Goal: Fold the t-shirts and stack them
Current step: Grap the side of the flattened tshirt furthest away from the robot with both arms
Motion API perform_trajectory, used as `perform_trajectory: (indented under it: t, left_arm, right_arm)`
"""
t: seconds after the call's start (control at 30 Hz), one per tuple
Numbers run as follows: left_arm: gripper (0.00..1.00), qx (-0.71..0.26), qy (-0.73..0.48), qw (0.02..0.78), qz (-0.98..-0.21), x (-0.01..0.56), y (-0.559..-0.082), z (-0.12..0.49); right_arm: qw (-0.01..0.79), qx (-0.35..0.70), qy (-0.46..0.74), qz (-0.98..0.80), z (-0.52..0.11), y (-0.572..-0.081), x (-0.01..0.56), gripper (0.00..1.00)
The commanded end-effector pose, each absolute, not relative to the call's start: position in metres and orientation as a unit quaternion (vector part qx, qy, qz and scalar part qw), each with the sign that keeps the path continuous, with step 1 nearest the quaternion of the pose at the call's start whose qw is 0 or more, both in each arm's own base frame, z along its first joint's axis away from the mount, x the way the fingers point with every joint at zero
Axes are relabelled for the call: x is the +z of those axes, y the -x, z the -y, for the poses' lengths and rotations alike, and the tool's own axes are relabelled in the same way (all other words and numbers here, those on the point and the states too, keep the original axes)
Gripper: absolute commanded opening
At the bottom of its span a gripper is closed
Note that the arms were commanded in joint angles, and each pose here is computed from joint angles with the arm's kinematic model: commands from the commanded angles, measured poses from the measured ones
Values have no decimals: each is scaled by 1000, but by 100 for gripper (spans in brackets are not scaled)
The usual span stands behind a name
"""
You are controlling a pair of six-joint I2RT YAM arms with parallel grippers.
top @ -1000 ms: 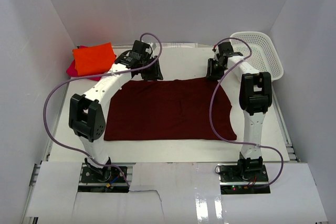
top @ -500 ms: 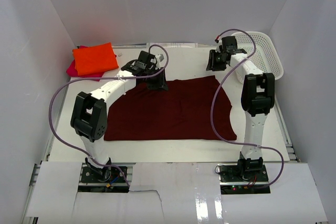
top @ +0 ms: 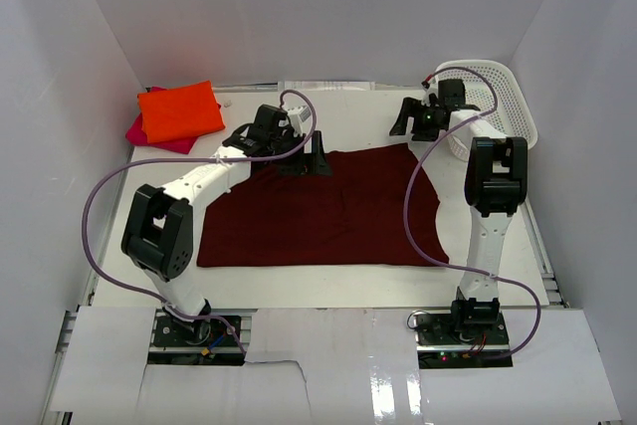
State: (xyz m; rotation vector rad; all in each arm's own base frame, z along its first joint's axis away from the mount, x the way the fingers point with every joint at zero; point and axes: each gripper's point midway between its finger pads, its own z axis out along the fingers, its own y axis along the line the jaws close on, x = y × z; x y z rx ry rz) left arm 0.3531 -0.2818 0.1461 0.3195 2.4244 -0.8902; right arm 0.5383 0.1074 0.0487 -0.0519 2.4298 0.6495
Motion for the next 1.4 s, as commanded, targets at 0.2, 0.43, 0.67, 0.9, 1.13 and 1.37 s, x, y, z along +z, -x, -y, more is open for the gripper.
perform_trajectory:
  t: [0.2, 0.43, 0.67, 0.9, 1.13, 1.37]
  left_arm:
    - [98, -390, -185, 228, -873, 133, -306, 340]
    - [98, -364, -212, 205, -884, 101, -283, 374]
    - [98, -383, -225, 199, -873, 107, -279, 395]
    - [98, -388, -239, 185, -871, 102, -270, 411]
    - [98, -387, -241, 188, -870, 103, -274, 421]
    - [98, -359, -230, 185, -885, 91, -287, 423]
  right_arm:
    - [370, 289, 68, -880, -113, -560, 101, 93]
    - [373, 296, 94, -875, -111, -562, 101, 94]
    - [347, 316, 89, -878, -89, -574, 86, 94]
    - [310, 320, 50, -894, -70, -563, 61, 94]
    - [260, 353, 32, -898, -77, -544, 42, 93]
    - [230, 351, 30, -907, -80, -526, 42, 91]
